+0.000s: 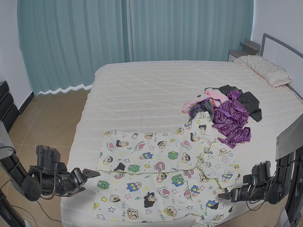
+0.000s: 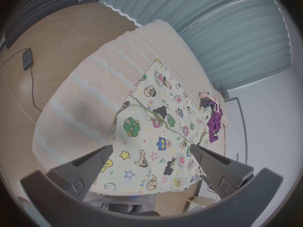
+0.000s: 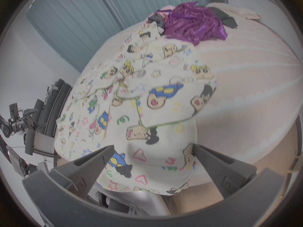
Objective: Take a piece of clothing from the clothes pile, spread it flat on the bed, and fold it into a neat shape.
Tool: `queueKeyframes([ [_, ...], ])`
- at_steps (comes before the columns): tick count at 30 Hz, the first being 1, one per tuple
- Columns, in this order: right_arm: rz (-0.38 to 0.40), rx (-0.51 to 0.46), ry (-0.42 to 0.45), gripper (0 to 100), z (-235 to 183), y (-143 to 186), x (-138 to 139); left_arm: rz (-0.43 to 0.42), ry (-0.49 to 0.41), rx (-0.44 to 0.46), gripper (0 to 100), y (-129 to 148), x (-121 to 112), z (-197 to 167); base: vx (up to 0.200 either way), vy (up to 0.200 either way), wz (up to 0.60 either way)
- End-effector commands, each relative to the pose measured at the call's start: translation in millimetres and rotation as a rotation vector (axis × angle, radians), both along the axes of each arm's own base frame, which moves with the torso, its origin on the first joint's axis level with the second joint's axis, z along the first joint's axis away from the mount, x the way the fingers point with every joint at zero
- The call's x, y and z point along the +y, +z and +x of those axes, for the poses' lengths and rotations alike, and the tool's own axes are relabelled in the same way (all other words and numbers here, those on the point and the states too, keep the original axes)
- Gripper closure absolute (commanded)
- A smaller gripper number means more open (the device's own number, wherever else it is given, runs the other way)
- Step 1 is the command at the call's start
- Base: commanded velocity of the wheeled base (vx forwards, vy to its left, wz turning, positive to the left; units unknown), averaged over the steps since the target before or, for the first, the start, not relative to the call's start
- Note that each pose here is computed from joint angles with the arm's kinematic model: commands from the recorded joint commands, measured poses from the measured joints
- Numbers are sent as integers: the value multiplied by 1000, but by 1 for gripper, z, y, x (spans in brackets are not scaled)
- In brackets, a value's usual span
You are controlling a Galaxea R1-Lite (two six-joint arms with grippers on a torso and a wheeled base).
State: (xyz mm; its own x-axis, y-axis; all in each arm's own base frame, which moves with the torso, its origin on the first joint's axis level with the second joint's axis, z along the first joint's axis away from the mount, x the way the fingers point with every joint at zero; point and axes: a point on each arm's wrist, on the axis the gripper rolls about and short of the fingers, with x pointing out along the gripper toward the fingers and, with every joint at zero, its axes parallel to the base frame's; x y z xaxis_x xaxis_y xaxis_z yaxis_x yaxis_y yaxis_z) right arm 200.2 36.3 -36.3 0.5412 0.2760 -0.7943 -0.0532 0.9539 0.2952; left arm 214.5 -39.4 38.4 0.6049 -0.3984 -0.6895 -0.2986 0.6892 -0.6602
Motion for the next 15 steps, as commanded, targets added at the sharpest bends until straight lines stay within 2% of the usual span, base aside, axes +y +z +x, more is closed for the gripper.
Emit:
queueKeyframes([
  [1,-26,121,11,0,-11,-22,0,21,-28,66,0,-14,-6,-2,0,0,0],
  [10,-28,102,5,0,-10,-18,-1,60,-41,96,0,-22,-13,-5,0,0,0],
  [15,-16,38,-5,0,-8,-3,-1,60,-43,96,0,-22,-14,-6,0,0,0],
])
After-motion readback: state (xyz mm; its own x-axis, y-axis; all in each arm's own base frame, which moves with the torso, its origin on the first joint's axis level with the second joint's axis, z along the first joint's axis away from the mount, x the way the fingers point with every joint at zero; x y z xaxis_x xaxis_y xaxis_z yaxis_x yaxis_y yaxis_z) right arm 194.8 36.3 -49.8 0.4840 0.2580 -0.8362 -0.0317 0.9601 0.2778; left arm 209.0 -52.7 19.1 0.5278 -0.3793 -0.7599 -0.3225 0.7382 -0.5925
